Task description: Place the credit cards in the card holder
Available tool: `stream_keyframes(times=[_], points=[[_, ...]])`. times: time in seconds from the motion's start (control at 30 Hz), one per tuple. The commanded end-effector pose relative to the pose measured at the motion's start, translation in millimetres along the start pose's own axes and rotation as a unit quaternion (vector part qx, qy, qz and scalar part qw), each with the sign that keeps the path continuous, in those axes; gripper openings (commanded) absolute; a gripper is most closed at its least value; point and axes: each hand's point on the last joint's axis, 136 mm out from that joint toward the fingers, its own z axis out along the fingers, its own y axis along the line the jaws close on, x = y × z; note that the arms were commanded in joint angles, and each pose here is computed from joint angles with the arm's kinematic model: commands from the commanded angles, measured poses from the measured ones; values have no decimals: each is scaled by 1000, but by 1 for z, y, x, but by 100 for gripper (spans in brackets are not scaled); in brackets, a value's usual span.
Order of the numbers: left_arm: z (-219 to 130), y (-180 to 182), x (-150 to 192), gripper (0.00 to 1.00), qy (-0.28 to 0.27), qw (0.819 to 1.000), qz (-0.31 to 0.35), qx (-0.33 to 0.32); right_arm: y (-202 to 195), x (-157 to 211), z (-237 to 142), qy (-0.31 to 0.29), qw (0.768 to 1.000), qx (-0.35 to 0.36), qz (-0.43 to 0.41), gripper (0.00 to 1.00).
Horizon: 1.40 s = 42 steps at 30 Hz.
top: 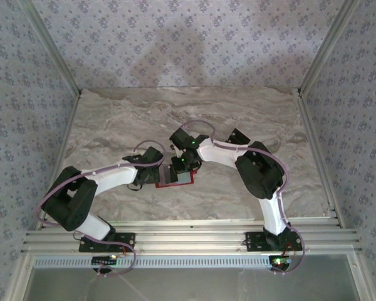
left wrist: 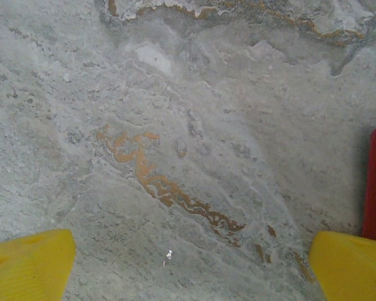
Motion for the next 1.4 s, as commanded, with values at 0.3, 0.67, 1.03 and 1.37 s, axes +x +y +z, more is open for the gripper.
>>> stream_keyframes(times=[0.3,0.67,1.03,1.37], points=[[11,-9,2,98,12,1000,2,10,21,13,12,37,999,-19,-30,10],[12,-13,4,98,15,1000,7,13,40,10,18,49,997,-38,-48,10],[8,-9,3,98,12,1000,10,10,-2,30,-2,24,1000,-19,1,19],[-2,-6,-3,98,1,1000,14,15,-41,45,-4,34,999,26,17,19]])
